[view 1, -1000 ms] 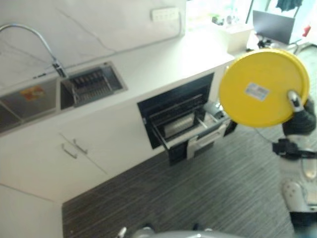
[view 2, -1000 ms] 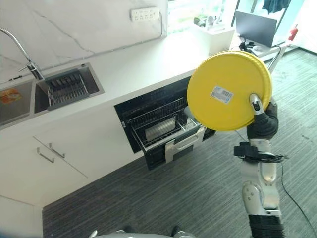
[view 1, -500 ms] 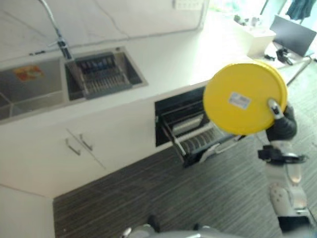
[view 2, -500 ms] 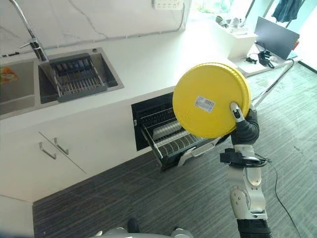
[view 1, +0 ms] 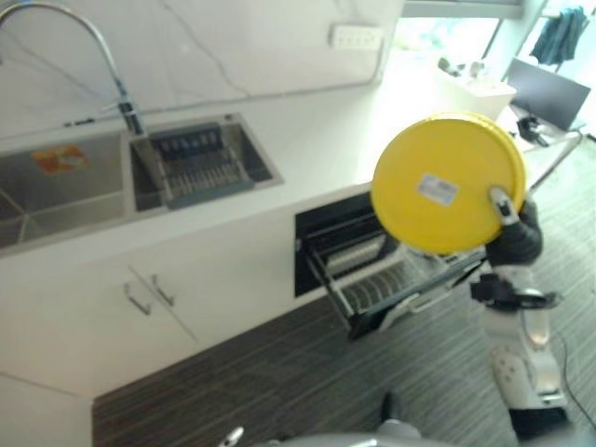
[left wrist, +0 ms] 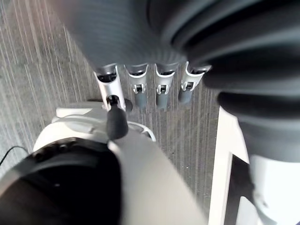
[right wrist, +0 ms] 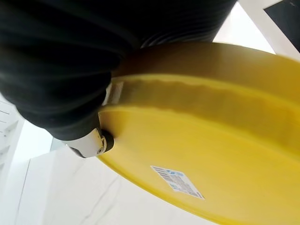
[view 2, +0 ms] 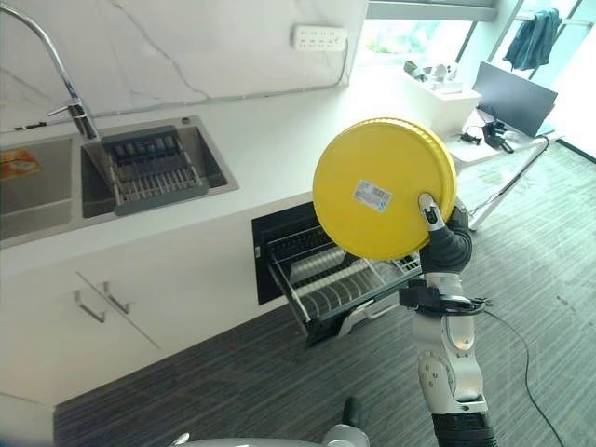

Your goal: Place the dishes in the dishwasher.

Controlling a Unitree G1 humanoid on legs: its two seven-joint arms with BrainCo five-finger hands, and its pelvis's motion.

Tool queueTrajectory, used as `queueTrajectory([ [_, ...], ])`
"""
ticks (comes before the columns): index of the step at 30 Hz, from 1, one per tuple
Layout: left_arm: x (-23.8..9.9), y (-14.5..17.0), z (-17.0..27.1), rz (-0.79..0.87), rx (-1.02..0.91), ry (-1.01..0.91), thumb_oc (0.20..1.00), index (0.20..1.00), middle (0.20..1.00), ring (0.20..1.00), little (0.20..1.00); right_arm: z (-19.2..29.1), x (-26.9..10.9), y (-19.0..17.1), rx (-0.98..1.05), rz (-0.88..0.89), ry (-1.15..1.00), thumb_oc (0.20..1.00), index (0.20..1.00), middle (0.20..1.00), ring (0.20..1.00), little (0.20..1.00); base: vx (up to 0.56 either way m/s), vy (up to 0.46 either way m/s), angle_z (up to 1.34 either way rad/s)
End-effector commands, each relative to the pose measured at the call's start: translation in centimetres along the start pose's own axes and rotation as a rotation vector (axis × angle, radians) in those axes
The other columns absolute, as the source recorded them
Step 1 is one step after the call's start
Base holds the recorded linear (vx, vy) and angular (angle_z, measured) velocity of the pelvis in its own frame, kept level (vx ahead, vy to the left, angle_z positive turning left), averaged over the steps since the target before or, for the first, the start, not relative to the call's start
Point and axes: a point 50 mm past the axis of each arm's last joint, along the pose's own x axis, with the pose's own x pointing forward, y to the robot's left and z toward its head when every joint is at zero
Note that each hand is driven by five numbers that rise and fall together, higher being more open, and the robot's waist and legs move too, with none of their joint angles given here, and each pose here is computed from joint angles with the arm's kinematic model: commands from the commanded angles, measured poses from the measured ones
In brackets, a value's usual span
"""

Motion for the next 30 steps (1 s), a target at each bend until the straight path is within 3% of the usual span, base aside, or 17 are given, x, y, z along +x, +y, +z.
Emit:
queueTrajectory([
  [1, 1.0, -2.0, 0.6, -0.048, 0.034, 0.001, 1.000, 1.000, 1.000, 1.000, 1.000, 4.5, 2.5, 1.1, 0.000, 0.073, -0.245, 0.200, 0.200, 0.200, 0.200, 0.200, 0.18, -0.358, -0.18],
  [11, 1.1, -2.8, -1.0, -0.074, 0.038, -0.001, 1.000, 1.000, 1.000, 1.000, 1.000, 5.6, 2.5, 0.4, -0.239, 0.117, -0.250, 0.200, 0.200, 0.200, 0.200, 0.200, 0.07, -0.198, -0.04],
  [15, 1.3, -3.3, -1.2, -0.089, 0.071, 0.011, 1.000, 1.000, 1.000, 1.000, 1.000, 5.8, 2.4, -0.1, -0.370, 0.112, -0.266, 0.200, 0.200, 0.200, 0.200, 0.200, 0.02, 0.219, 0.37],
  [23, 1.1, -2.4, -1.2, -0.049, 0.049, 0.038, 1.000, 1.000, 1.000, 1.000, 1.000, 5.5, 1.5, -0.4, -0.475, 0.160, -0.273, 0.200, 0.200, 0.200, 0.200, 0.200, 0.08, 0.334, 0.25],
  [30, 1.0, -1.8, 0.3, -0.033, 0.048, 0.002, 1.000, 1.000, 1.000, 1.000, 1.000, 3.9, 1.8, -0.4, -0.512, 0.101, -0.277, 0.200, 0.200, 0.200, 0.200, 0.200, 0.07, 0.268, -0.14],
])
